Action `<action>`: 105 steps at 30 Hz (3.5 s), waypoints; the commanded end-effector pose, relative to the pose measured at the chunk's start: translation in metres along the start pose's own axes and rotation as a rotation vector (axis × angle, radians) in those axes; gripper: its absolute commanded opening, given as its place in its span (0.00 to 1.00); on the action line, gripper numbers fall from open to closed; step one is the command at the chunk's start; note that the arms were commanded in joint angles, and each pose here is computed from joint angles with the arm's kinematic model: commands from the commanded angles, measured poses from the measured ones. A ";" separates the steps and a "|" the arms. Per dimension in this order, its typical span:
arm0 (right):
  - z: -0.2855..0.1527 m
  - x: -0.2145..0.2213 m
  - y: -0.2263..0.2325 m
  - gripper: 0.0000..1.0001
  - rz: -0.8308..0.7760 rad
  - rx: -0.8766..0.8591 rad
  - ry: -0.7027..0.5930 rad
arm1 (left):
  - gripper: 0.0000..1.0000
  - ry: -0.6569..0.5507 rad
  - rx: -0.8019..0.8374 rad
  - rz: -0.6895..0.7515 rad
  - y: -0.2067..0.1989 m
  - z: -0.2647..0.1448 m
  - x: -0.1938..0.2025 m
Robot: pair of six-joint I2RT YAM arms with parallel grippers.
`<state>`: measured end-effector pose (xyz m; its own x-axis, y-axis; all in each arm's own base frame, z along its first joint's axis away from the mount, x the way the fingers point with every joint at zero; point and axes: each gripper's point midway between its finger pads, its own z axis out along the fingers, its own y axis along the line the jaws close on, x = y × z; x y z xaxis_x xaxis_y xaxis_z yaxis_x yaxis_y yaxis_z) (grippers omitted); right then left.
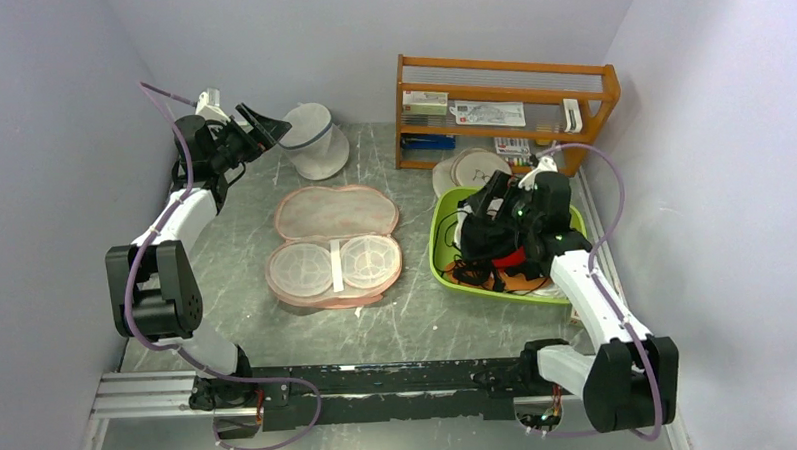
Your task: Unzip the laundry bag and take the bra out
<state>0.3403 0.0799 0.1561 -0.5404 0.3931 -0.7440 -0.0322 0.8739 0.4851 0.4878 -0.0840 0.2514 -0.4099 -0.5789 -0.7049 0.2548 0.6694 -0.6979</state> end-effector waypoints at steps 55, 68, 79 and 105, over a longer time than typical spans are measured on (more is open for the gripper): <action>0.153 0.080 0.098 0.59 -0.726 0.431 0.128 | 1.00 0.054 0.046 0.144 -0.040 0.015 0.017; 0.191 0.103 0.068 0.43 -0.819 0.543 0.146 | 1.00 0.029 0.033 0.147 -0.037 0.009 0.003; 0.185 0.073 0.093 0.00 -0.780 0.496 0.090 | 1.00 0.031 0.051 0.138 -0.042 0.008 0.005; -0.064 0.056 -0.029 0.00 -0.249 0.625 -0.077 | 1.00 0.051 0.077 0.159 -0.055 0.012 0.021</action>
<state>0.2710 0.0870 0.1361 -0.5541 0.0002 -0.8324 0.1741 0.9779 -0.1156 0.4797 -0.1301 0.2416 -0.4632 -0.4561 -0.7599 0.3111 0.7191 -0.6213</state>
